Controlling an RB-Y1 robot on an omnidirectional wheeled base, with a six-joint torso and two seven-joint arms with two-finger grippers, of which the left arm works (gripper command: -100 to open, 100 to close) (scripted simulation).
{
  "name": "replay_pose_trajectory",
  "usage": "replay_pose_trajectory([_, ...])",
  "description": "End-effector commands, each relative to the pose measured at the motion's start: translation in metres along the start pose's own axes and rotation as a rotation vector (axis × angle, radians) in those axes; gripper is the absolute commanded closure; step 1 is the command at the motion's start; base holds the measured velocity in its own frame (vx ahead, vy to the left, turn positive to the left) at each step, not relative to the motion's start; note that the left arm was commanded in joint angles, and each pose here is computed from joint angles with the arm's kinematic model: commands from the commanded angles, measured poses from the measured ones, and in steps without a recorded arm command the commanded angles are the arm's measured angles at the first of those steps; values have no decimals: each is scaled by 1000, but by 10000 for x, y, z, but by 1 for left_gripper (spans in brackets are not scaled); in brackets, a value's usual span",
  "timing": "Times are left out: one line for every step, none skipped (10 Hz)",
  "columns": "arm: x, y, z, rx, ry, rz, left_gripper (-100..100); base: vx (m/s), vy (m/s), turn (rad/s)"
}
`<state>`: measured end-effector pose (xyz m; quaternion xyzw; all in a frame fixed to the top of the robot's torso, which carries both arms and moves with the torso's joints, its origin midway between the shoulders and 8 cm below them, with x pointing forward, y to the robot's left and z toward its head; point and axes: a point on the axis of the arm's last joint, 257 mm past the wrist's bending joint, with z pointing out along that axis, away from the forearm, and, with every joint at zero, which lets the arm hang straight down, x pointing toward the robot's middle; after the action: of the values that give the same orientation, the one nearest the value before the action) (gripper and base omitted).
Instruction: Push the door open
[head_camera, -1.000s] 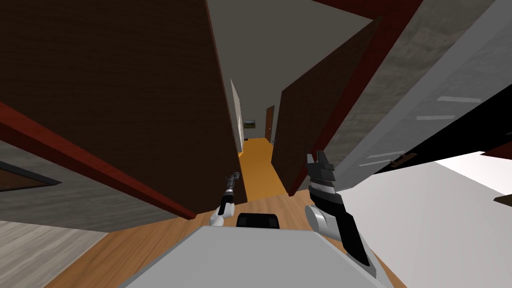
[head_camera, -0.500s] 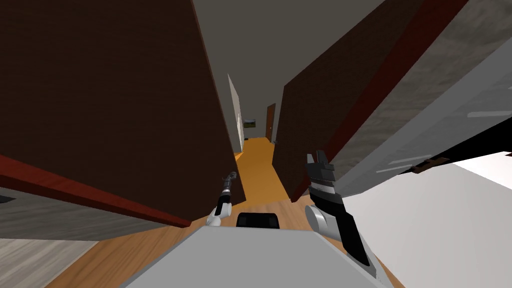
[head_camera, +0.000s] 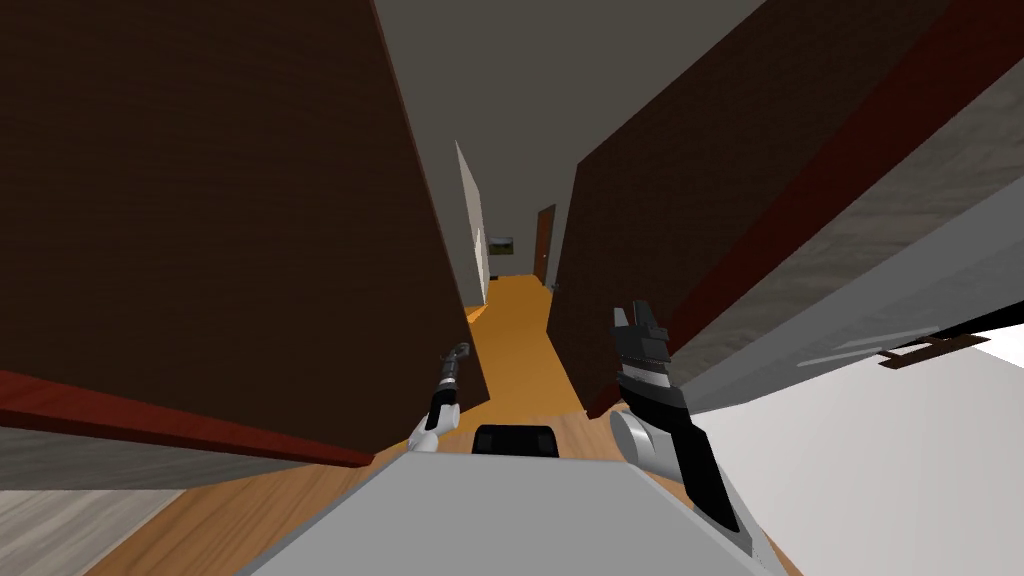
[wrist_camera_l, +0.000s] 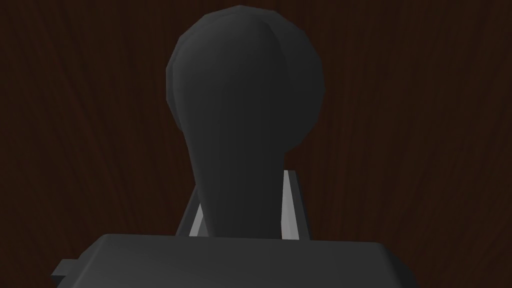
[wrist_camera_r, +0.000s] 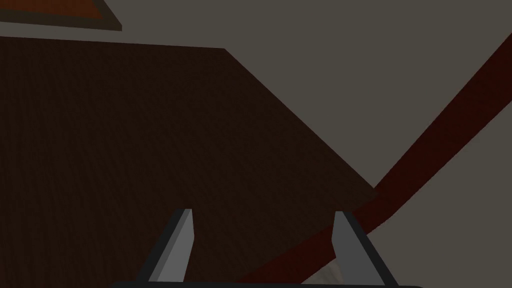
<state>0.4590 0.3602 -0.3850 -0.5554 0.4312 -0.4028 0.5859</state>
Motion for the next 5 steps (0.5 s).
replay_pose_trajectory([-210,-41,43,19,-29,12,100,132,-23,36])
replay_pose_trajectory([-328,-40,46,18,-55,12,100,155,-31,49])
replay_pose_trajectory([-404,-37,45,17,-72,11,100,205,-54,104])
replay_pose_trajectory([-473,-33,42,16,-89,9,100,208,-64,73])
replay_pose_trajectory([-539,-28,37,14,-106,6,100,202,-45,95])
